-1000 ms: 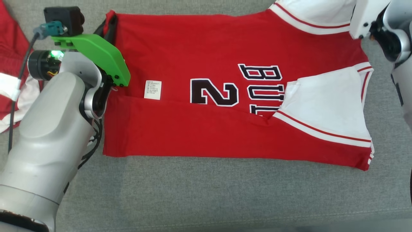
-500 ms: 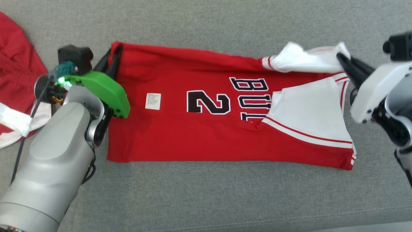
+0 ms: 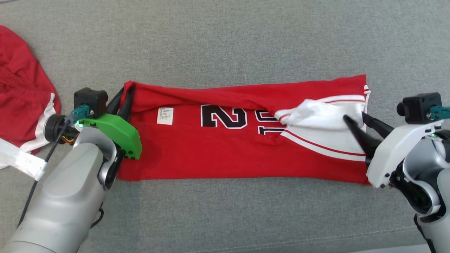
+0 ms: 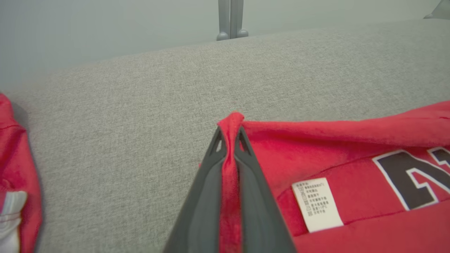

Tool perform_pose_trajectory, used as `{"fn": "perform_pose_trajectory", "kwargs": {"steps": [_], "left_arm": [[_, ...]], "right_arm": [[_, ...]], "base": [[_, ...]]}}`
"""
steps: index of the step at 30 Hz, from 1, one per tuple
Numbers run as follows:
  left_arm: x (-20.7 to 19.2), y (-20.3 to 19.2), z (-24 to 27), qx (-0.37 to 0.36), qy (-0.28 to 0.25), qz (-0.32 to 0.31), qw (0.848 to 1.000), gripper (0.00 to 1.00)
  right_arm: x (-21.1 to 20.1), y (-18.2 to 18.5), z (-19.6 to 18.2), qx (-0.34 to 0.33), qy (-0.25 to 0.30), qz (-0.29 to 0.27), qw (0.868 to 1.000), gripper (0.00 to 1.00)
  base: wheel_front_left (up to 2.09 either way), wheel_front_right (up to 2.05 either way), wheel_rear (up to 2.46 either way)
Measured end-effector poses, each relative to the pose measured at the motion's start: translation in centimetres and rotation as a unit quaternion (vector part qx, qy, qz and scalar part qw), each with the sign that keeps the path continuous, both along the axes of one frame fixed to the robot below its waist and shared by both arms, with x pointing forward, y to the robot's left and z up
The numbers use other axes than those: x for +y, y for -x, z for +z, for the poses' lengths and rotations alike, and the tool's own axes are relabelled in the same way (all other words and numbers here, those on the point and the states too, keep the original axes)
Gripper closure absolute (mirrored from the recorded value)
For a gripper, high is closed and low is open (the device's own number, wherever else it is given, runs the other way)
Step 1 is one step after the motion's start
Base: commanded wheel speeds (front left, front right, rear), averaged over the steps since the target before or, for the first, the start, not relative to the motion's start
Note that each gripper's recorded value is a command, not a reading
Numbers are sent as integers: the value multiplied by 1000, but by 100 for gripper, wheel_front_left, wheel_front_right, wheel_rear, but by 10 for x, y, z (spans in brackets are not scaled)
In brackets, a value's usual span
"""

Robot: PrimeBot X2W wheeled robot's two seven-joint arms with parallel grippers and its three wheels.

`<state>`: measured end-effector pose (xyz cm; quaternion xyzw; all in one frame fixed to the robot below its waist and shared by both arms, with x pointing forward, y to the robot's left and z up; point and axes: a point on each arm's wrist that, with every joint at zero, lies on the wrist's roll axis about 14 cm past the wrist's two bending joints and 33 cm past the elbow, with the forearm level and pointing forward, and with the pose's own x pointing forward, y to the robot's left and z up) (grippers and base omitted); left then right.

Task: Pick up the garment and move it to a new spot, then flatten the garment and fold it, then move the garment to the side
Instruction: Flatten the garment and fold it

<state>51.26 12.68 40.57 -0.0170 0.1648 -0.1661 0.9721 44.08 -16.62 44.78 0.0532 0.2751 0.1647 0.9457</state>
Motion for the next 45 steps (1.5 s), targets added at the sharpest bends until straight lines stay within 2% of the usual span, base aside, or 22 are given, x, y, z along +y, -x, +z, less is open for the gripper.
{"fn": "perform_pose_trajectory", "kwargs": {"steps": [5,10,16,22,29,33,45], "left_arm": [[9,12,-2,2,10,27,1000,0],[16,17,31,-45,75,76,993,0],[30,47,64,-104,128,125,978,0],[33,74,91,-157,153,145,965,0],[46,95,88,-164,139,164,963,0],[54,101,85,-163,128,176,962,0],[68,105,75,-152,110,192,963,0]], "right_arm": [[10,19,-5,24,1,20,1000,0],[4,24,11,3,1,8,1000,0],[-14,20,37,-49,-4,-49,998,0],[-37,19,36,-54,-19,-126,990,0],[-46,14,4,-3,-35,-176,984,0],[-42,17,-23,58,-33,-179,982,0],[-30,-2,-55,123,-34,-181,975,0]], "base": [[0,0,0],[0,0,0],[0,0,0],[0,0,0],[0,0,0],[0,0,0],[0,0,0]]}}
